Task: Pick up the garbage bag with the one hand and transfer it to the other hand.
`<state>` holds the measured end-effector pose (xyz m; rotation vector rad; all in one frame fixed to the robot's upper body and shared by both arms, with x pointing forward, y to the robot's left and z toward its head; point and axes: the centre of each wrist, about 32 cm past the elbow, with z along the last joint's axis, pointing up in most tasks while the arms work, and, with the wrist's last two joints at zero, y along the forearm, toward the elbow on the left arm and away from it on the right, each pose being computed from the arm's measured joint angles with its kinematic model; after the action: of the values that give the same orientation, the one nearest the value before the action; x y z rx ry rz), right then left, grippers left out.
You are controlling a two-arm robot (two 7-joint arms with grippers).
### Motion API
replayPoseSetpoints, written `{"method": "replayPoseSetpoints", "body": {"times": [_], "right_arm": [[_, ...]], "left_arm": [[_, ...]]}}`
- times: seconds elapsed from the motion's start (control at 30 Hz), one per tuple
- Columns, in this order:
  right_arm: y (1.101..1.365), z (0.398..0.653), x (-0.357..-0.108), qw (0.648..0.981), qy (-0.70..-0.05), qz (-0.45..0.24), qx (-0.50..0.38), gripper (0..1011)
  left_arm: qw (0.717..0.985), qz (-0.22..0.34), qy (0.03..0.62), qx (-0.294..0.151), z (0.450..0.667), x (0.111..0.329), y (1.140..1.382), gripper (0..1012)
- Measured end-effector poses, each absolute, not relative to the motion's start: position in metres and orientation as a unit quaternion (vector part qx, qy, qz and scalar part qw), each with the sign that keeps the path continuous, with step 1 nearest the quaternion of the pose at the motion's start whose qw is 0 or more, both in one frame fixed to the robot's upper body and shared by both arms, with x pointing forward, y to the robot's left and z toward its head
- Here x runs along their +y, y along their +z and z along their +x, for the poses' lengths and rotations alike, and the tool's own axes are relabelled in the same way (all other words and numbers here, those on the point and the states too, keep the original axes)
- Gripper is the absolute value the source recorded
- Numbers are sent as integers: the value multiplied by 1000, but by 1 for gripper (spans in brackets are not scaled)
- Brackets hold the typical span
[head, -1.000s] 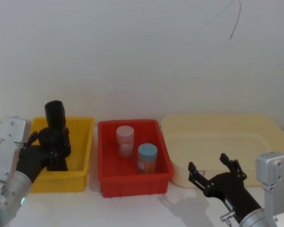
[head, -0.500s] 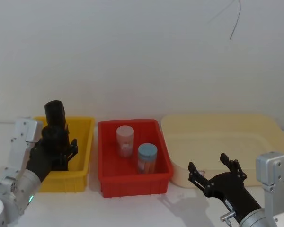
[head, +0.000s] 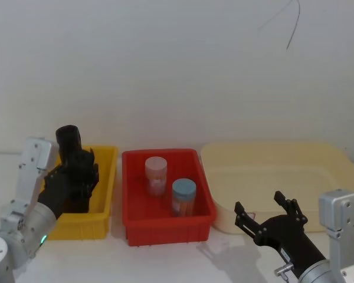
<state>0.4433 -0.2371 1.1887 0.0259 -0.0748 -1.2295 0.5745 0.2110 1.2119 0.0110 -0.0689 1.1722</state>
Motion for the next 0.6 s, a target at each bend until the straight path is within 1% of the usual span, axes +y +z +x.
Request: {"method": "replayPoseSetpoints", "body": {"times": [0.2,0.27,0.3,0.4,0.6], "right_arm": [[1189,443,-237,816,-577,12,-35,1001],[1189,443,-237,816,-577,12,-35,1002],[1189,443,-237,816,-577,12,-35,1001],[1189,443,-237,816,-577,12,-35,1001],[1189,443,-237,816,-577,12,-35,1001]], "left_arm": [[835,-8,548,-47,575,210,1224,497],[837,-17,543,-59,575,210,1233,486],[837,-17,543,-59,575,210,1233,486],[841,-29,535,-77,575,210,1249,486],[849,-44,518,-100,575,208,1268,486]]}}
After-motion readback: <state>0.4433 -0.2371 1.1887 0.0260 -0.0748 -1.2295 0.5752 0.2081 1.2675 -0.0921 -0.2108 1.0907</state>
